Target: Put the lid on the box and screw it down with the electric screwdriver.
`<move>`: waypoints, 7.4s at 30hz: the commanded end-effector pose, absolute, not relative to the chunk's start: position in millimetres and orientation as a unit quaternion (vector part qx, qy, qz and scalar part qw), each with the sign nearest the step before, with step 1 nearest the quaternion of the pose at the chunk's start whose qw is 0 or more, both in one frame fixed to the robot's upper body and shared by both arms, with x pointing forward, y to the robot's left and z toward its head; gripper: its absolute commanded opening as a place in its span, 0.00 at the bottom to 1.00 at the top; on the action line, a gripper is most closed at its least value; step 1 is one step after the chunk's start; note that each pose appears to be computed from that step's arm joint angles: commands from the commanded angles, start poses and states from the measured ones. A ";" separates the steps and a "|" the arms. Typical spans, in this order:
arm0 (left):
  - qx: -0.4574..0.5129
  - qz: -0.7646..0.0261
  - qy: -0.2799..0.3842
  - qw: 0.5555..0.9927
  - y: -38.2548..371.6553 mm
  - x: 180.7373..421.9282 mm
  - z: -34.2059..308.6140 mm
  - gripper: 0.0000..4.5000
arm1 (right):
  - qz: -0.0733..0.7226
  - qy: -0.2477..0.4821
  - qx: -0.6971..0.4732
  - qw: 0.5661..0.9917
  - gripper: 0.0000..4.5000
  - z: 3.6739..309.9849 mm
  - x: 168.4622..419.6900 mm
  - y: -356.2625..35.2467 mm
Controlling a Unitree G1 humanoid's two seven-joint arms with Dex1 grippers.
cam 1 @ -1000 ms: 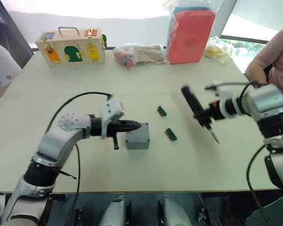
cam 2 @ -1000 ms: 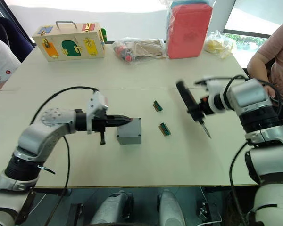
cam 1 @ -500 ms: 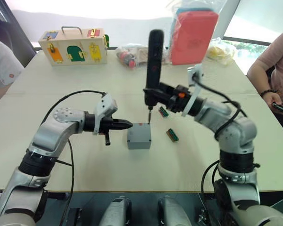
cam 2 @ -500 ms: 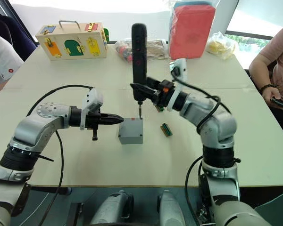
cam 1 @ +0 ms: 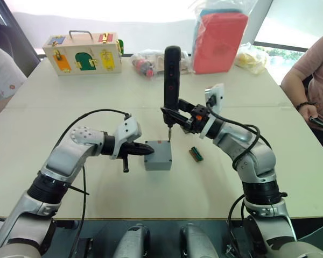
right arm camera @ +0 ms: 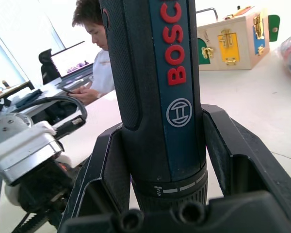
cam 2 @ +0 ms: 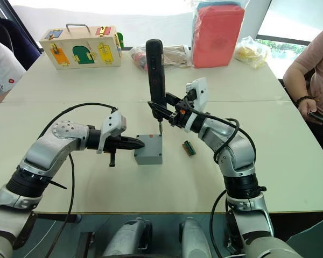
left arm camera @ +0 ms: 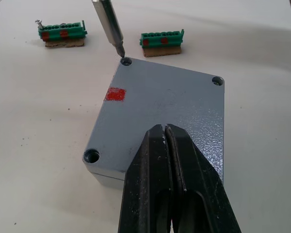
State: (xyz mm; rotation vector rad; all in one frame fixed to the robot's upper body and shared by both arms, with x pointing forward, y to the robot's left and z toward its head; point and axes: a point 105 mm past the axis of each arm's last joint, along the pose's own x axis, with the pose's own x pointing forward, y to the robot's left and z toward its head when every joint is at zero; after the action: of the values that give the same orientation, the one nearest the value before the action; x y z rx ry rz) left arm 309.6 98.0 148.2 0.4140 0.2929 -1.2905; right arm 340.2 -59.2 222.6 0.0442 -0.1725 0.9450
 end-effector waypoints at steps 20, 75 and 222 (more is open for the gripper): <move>0.194 -0.590 0.153 0.769 103.0 307.6 135.9 0.00 | 0.413 -0.070 -0.017 0.908 0.40 172.7 334.4 -69.0; 0.047 -0.579 0.046 0.812 95.4 318.7 195.3 0.00 | 0.425 -0.103 0.132 0.889 0.40 314.3 338.4 -106.3; 0.132 -0.528 0.109 0.832 134.0 315.8 186.9 0.00 | 0.386 0.089 -0.100 0.913 0.63 157.4 438.4 -121.8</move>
State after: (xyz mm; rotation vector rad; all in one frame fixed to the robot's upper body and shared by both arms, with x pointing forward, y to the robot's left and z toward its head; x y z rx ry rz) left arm 317.7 132.8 179.8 0.2422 0.2642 -1.1275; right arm 434.4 -124.2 141.1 -0.1921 0.2401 0.7930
